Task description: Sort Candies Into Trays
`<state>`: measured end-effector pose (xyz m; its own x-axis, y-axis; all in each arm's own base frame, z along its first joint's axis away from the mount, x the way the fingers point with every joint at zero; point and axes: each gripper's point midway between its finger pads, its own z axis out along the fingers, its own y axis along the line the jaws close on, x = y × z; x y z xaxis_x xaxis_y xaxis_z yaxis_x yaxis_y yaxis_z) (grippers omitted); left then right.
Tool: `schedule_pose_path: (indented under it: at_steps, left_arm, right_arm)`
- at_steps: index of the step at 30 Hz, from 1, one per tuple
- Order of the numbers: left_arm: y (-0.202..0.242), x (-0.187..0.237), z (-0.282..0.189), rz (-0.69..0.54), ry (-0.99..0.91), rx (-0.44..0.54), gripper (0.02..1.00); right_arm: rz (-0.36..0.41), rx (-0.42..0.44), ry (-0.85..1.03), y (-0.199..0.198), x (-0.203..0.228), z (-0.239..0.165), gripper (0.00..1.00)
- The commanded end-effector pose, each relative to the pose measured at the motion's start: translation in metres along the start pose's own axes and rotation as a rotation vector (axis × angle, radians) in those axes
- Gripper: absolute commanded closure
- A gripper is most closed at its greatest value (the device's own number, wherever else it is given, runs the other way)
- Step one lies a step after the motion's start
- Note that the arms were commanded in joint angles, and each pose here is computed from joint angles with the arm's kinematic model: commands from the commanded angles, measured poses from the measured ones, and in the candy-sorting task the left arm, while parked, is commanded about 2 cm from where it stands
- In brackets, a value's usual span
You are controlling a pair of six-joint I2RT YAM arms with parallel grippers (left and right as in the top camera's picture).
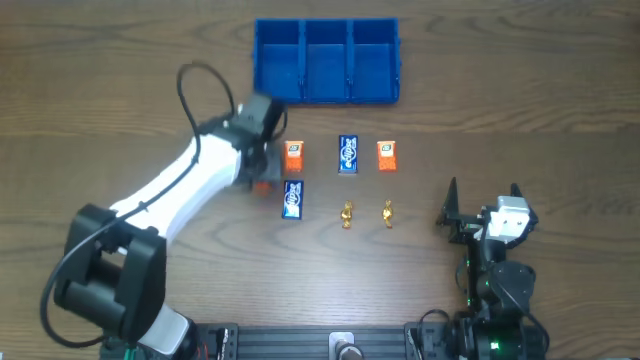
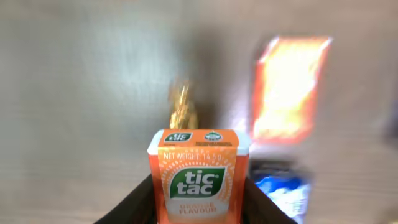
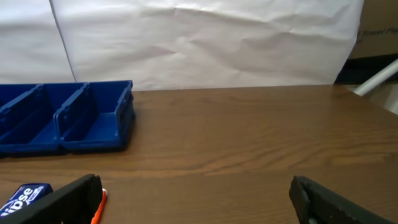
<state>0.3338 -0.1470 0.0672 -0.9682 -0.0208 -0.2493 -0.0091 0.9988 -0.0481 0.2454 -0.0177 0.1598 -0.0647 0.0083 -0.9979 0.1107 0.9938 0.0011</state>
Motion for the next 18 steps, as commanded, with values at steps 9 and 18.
schedule_pose_path:
  at_steps: [9, 18]
  left_arm:
    - [-0.032, -0.192, -0.07, -0.013, -0.271, -0.02, 0.744]
    - [-0.028, -0.212, -0.012, -0.012, -0.2, -0.007, 0.726]
  right_arm:
    - [-0.014, 0.008, -0.001, -0.002, 0.0, 0.0, 0.003]
    - [-0.014, 0.008, -0.001, -0.002, 0.0, 0.0, 0.003]
